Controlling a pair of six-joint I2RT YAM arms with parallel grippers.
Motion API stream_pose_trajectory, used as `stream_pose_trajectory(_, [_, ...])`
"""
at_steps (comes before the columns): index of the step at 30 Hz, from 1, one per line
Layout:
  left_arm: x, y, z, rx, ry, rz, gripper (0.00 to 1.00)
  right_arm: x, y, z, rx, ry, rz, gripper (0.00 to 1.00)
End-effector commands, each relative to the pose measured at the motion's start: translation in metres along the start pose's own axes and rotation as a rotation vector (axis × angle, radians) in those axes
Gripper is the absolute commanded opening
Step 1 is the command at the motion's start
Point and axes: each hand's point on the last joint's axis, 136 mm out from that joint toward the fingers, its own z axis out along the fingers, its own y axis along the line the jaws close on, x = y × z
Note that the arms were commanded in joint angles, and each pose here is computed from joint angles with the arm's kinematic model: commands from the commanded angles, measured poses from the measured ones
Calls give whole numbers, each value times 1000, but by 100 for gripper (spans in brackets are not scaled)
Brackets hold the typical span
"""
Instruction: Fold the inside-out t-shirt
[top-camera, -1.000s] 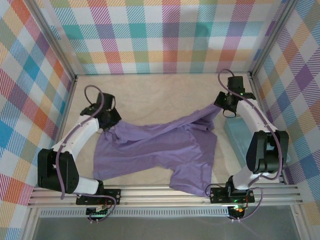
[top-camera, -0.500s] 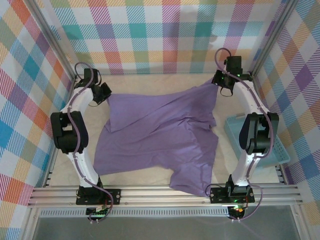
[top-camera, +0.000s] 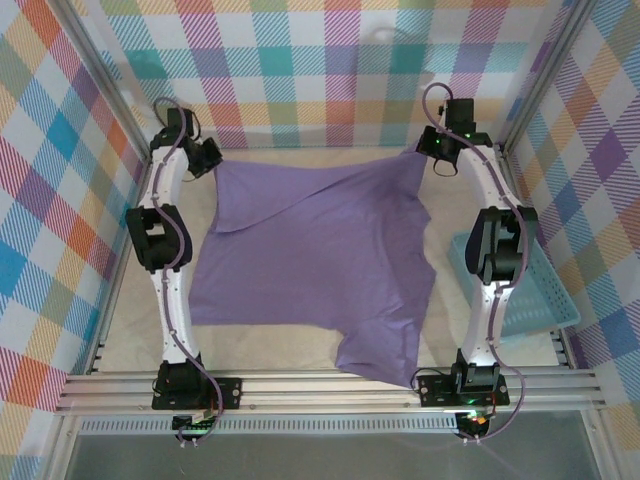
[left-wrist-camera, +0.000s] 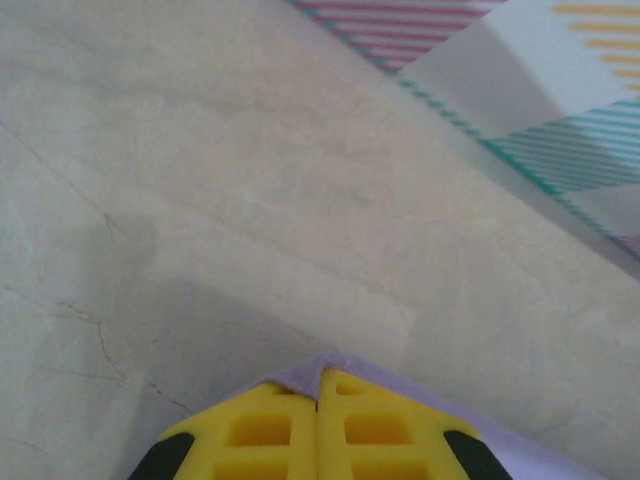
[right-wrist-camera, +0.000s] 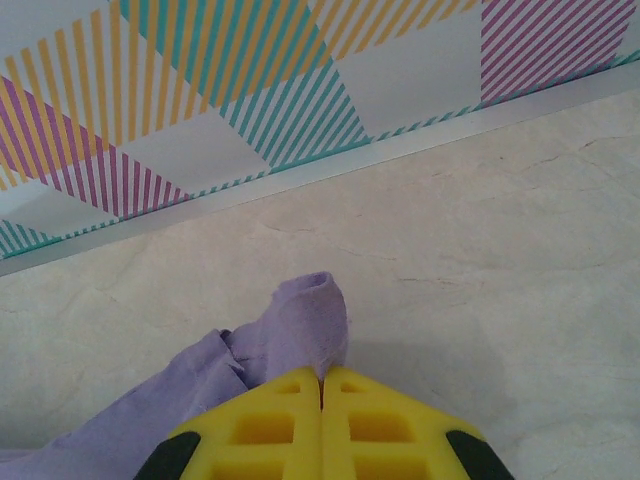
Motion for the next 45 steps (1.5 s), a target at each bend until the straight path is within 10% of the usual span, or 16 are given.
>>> stream_pose_trajectory(1, [18,21,9,-40,92,-48,7,-7,7,1,-23,-6,-23,0])
stream_pose_trajectory(10, [17,9,16,50,111,-72,45,-4,12,10,-32,17,-48,0])
stream_pose_trajectory(45, [32,-15,88,0,52,114,62,25,10,16,-53,90,-48,0])
